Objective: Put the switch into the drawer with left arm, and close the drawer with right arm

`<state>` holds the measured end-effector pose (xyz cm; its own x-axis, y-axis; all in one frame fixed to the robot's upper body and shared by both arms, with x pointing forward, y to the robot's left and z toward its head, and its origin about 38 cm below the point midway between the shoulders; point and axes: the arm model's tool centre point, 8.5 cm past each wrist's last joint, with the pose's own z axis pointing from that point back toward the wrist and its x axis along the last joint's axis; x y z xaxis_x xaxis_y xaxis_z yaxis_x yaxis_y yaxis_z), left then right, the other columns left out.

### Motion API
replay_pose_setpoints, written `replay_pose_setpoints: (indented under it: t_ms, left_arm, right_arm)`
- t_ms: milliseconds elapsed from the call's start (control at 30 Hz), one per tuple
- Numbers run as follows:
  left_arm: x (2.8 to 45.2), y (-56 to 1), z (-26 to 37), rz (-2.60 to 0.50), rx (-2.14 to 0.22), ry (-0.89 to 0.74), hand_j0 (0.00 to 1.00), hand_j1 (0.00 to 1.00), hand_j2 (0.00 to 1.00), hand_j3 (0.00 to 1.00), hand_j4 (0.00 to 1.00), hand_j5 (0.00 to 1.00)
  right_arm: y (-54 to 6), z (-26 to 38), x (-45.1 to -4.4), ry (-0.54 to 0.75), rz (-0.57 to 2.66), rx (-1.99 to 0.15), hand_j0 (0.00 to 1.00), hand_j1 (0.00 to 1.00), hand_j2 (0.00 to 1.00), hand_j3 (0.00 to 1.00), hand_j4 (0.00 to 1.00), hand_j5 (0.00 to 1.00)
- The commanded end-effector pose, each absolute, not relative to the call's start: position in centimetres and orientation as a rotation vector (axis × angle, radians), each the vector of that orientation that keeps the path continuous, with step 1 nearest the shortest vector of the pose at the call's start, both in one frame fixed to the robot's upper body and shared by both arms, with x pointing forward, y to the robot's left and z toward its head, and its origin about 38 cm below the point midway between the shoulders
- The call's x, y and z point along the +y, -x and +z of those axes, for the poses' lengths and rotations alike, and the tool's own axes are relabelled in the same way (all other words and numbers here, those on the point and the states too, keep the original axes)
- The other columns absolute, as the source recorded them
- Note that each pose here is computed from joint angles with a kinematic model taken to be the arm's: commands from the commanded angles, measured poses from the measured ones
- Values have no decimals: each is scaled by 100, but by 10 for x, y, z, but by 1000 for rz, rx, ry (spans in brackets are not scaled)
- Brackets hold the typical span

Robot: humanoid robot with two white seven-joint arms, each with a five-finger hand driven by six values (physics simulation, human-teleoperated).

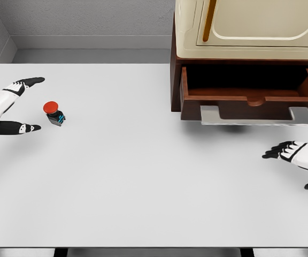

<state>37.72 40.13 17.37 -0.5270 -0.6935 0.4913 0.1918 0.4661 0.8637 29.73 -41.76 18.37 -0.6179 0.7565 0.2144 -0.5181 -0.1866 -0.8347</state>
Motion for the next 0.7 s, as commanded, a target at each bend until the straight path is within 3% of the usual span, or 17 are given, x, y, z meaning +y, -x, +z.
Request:
replay_pose_setpoints:
  t_ms: [0, 167, 200, 267, 300, 433, 667]
  left_arm:
    - [402, -377, 174, -1195, -1793, -425, 100, 100, 100, 100, 100, 100]
    - [404, -378, 179, -1137, -1828, -416, 100, 100, 100, 100, 100, 100]
    - [405, -378, 180, -1104, -1841, -397, 100, 100, 100, 100, 100, 100]
    - [407, -378, 183, -1014, -1878, -342, 100, 100, 100, 100, 100, 100]
    - [406, -378, 183, -1004, -1884, -336, 100, 100, 100, 100, 100, 100]
    - [394, -379, 173, -981, -1890, -283, 100, 100, 100, 100, 100, 100]
    - [374, -380, 160, -932, -1914, -217, 100, 100, 100, 100, 100, 100]
  right_arm:
    - [-297, 183, -417, 305, 1902, -1207, 100, 100, 100, 100, 100, 100]
    - [-300, 190, -420, 326, 1899, -1215, 100, 100, 100, 100, 100, 100]
    - [-301, 196, -424, 345, 1909, -1203, 95, 95, 95, 95, 95, 95]
    - [-299, 210, -439, 408, 1880, -1201, 68, 68, 68, 68, 68, 68]
    - [-295, 216, -449, 438, 1858, -1194, 62, 62, 62, 62, 62, 62]
    - [-272, 234, -479, 474, 1719, -1231, 62, 62, 62, 62, 62, 62]
    - [-270, 232, -475, 430, 1679, -1275, 67, 67, 67, 67, 67, 67]
